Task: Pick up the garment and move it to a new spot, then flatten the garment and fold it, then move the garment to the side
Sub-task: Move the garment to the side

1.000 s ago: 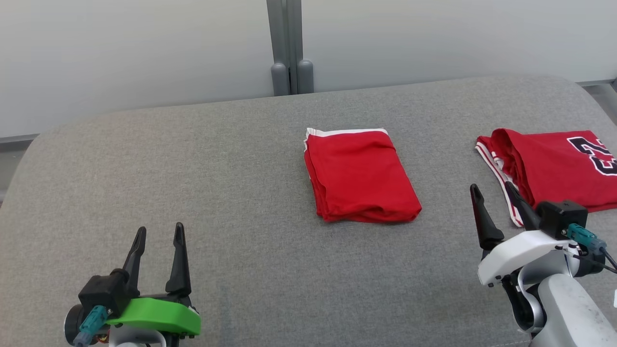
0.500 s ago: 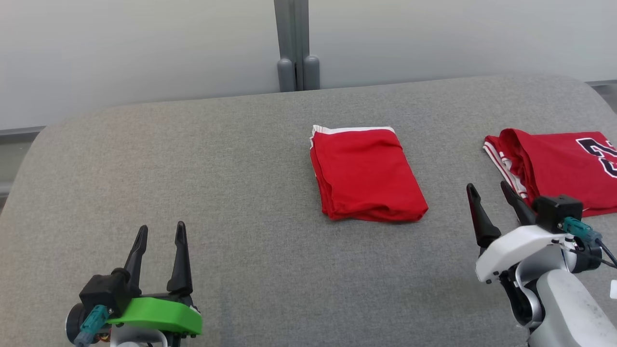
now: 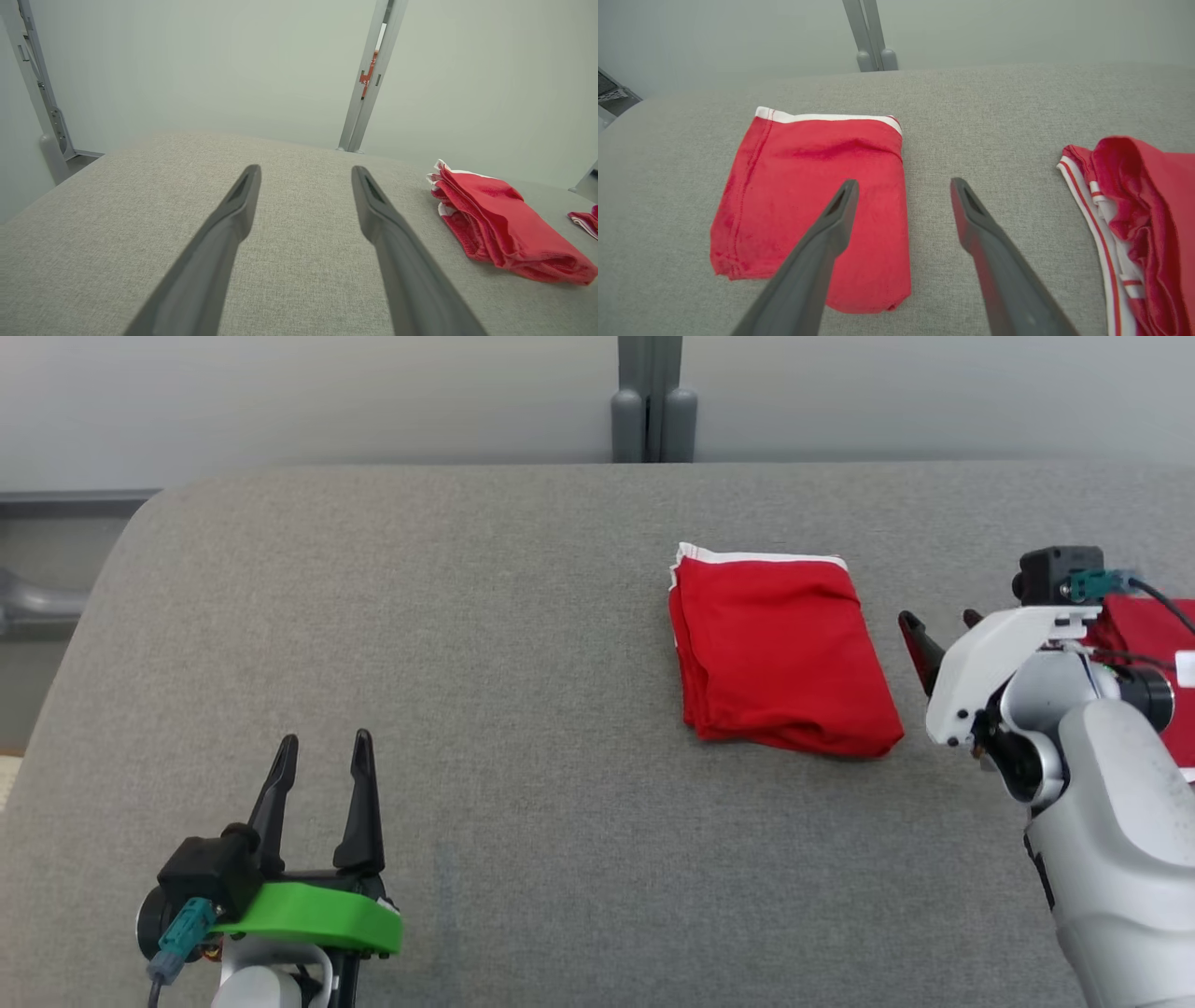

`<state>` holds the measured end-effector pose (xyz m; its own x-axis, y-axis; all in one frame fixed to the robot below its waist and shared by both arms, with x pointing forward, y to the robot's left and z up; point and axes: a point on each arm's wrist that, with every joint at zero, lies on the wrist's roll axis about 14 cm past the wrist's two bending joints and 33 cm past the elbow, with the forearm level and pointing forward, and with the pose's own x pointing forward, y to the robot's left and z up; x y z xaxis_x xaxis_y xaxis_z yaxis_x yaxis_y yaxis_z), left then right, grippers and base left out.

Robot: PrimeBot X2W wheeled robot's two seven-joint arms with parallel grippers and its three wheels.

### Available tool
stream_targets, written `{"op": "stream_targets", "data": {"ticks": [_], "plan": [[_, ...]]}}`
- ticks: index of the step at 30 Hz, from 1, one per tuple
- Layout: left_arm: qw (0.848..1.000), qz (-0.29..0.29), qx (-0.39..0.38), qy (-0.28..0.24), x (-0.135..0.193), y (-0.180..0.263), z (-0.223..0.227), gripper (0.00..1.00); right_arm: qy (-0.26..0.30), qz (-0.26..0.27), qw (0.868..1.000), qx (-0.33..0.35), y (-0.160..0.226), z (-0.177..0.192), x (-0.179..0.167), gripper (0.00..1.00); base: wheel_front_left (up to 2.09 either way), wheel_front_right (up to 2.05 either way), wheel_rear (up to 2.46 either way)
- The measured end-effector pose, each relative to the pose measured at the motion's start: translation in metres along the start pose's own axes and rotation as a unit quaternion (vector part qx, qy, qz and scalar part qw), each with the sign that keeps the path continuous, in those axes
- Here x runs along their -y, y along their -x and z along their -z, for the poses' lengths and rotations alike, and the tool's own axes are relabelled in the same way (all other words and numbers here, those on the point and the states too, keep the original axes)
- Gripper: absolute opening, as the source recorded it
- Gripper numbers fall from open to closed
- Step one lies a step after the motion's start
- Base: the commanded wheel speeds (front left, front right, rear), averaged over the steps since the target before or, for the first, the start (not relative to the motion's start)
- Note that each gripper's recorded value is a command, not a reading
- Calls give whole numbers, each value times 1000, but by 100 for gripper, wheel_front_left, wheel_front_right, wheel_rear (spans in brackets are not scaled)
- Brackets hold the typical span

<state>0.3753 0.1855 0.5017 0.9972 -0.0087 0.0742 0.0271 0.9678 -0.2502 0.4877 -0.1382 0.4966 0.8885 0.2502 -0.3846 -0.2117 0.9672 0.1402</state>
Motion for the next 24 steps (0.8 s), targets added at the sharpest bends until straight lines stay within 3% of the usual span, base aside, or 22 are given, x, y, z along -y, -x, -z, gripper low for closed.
{"op": "stream_targets", "data": {"ticks": [8,13,21,23,24], "plan": [[1000,-23,-3,-3,-17,-12,2,100,17,13,994,-106,-45,30,7,100,0,0,0],[999,-47,-13,-5,-33,-10,8,100,4,-4,989,-148,-68,62,-7,100,0,0,0],[996,-76,-36,-12,-53,-6,22,100,16,-11,975,-221,-86,110,-15,100,0,0,0],[996,-75,-36,-11,-52,-8,23,100,23,-14,973,-229,-88,112,-18,29,0,0,0],[997,-72,-37,-10,-51,-10,23,100,32,-16,973,-230,-88,111,-18,0,0,0,0]]}}
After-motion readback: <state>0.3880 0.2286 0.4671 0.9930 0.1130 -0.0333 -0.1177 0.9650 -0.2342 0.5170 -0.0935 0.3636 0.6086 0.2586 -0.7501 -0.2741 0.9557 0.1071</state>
